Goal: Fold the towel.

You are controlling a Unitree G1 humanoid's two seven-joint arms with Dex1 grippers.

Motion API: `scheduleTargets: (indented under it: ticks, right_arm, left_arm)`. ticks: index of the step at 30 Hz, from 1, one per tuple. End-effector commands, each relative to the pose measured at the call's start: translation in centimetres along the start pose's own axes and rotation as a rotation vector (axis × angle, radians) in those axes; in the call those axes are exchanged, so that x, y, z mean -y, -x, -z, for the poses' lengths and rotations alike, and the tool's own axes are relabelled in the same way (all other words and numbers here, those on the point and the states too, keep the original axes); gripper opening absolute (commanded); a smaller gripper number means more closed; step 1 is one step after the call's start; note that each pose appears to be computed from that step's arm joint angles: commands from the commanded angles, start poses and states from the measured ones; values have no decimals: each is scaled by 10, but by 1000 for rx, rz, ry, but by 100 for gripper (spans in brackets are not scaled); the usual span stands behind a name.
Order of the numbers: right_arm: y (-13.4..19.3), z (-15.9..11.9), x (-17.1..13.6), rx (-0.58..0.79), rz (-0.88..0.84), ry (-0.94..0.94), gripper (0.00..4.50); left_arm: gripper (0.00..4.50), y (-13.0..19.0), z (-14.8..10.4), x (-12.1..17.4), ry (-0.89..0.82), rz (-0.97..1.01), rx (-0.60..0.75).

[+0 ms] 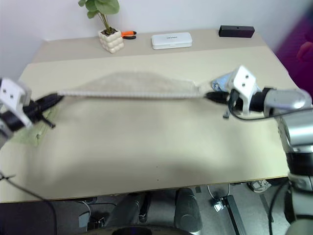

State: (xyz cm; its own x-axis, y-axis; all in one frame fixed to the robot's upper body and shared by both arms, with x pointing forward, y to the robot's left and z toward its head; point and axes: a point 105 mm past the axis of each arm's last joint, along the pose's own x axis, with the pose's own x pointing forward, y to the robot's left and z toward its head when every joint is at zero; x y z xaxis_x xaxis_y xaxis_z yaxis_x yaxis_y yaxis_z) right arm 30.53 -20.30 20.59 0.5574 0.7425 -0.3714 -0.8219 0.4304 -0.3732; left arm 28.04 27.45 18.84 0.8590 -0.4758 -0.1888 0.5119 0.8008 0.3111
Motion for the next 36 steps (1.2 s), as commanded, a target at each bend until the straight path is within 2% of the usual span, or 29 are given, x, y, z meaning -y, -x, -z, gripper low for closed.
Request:
scheduleTargets:
  ticks: [1, 4, 9, 14, 18, 23, 36]
  right_arm:
    - [17, -6, -20, -14, -82, -19, 8]
    - [25, 7, -32, -62, -126, -74, 8]
    - [26, 12, -30, -77, -106, -77, 8]
    - [20, 13, -12, -70, -28, -35, 8]
    - [-7, 21, 33, -77, 136, 51, 8]
    - [-38, 31, 53, -95, 133, 95, 8]
    - [-59, 45, 75, -87, 196, 82, 8]
  left_arm:
    - [0, 27, 12, 30, -14, 159, -137]
    - [0, 43, 31, 48, 28, 242, -246]
    - [0, 45, 41, 43, 34, 213, -290]
    - [0, 30, 47, 24, -5, 127, -271]
    - [0, -8, 50, -10, -49, 0, -214]
    - [0, -45, 56, -30, -48, -47, -188]
    - [0, -79, 60, -33, -15, -68, -130]
